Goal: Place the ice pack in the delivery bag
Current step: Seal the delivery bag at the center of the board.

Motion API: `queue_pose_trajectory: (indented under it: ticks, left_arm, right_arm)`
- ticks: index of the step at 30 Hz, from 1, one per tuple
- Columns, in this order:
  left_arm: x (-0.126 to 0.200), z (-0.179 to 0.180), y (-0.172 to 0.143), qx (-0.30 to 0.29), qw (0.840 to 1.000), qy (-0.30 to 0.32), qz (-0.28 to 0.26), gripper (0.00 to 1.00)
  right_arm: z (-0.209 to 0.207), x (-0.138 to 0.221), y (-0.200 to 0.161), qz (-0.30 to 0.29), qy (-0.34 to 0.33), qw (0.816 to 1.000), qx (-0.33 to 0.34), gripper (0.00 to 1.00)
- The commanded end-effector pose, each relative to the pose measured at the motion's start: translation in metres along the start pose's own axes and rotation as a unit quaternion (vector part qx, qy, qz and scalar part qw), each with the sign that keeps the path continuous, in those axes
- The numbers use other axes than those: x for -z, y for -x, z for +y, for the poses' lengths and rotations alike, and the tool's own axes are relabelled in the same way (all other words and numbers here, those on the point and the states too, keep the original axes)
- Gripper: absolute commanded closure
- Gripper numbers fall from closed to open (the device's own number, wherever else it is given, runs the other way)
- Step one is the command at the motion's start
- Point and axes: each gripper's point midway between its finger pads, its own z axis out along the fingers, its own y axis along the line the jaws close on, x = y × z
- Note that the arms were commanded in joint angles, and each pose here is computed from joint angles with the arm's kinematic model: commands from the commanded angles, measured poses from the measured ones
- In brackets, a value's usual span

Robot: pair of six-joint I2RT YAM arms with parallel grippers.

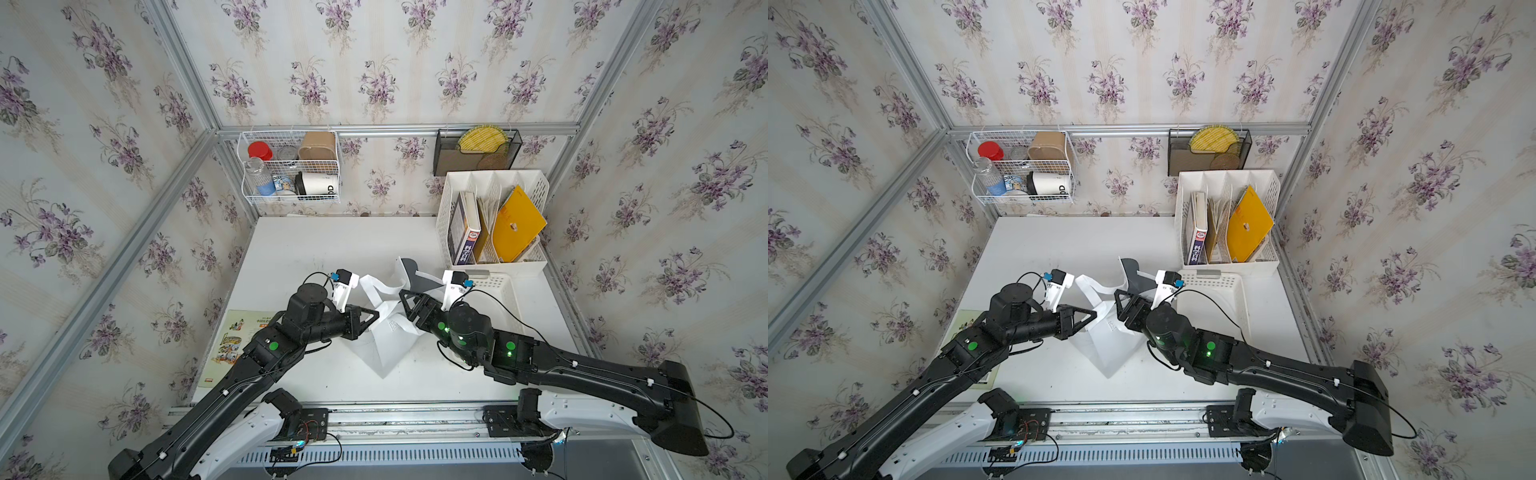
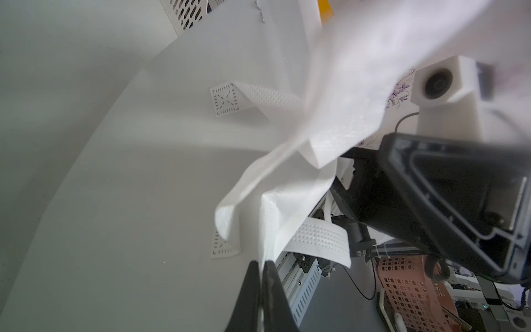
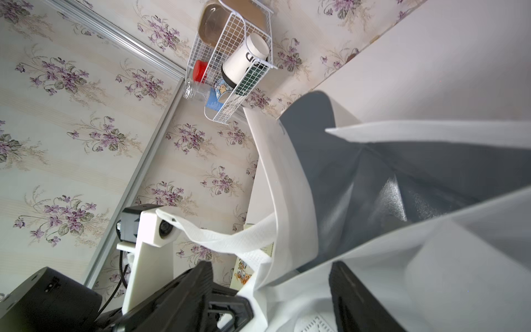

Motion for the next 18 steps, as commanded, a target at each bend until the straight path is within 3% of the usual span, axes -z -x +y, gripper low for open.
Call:
queue_pose_trajectory:
  ticks: [1, 12, 18]
  left_arm:
    - [0.003, -0.007, -0.003, -0.012, 1.0, -0.013, 0.01, 1.0]
    - [0.009, -0.01, -0.003, -0.026, 0.999, -0.005, 0.018, 1.0]
    - [0.011, -0.01, -0.003, -0.031, 0.999, -0.001, 0.017, 1.0]
  right_arm:
    - [-0.016, 0.003, 0.01, 0.0, -0.039, 0.998, 0.046, 0.29]
    - [-0.035, 0.017, 0.042, 0.012, -0.103, 0.993, 0.06, 0.2]
    - [-0.03, 0.023, 0.051, 0.017, -0.106, 0.991, 0.083, 0.15]
